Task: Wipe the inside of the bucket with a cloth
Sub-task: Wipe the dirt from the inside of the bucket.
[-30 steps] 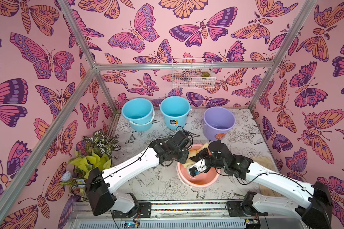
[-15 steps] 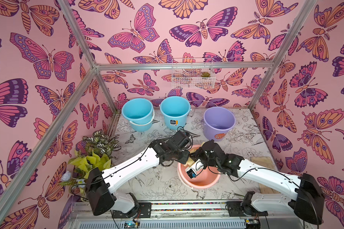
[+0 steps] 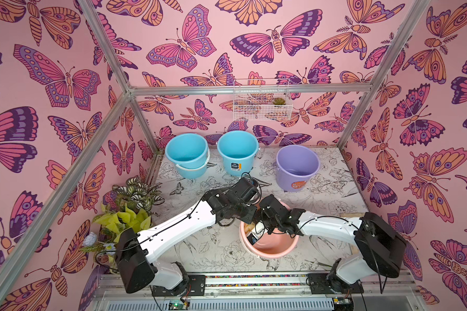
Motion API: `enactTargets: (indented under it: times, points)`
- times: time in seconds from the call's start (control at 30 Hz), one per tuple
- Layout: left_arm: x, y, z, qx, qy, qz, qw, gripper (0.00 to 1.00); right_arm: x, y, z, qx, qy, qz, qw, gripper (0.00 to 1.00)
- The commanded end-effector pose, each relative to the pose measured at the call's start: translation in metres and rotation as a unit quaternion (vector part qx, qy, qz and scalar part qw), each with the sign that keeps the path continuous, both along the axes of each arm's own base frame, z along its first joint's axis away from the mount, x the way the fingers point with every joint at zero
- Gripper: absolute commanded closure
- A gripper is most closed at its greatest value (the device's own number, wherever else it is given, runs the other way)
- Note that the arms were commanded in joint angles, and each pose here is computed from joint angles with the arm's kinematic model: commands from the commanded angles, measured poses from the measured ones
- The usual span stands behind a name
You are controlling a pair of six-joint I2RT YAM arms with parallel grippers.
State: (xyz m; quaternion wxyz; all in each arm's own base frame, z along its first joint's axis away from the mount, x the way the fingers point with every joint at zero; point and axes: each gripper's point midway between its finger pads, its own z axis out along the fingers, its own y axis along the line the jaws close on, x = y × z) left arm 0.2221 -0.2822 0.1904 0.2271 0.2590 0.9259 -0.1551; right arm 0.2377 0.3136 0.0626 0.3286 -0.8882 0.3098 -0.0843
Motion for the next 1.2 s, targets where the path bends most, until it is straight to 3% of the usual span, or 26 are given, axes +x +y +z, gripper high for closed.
enactTargets:
  times: [0.0,0.37,0.57,0.83,1.17]
  points:
    - [-0.005,-0.017,0.013,-0.041,-0.010,-0.022,0.999,1.00,-0.003,0.007,-0.003,0.022,0.024,-0.018,0.999,1.00]
    - [0.002,-0.014,0.007,-0.025,-0.013,-0.001,1.000,1.00,-0.018,-0.039,0.116,0.024,-0.058,-0.021,0.998,1.00]
    - [0.002,-0.014,0.008,-0.027,-0.014,-0.002,1.000,1.00,-0.026,-0.074,0.146,-0.016,-0.093,-0.029,0.995,1.00]
    - [0.001,-0.015,0.009,-0.029,-0.014,-0.006,0.999,1.00,-0.019,-0.081,0.112,-0.093,-0.083,-0.026,0.992,1.00]
    - [0.000,-0.013,0.014,-0.034,-0.018,-0.005,0.999,1.00,-0.010,-0.050,0.035,-0.108,-0.016,-0.020,0.994,1.00]
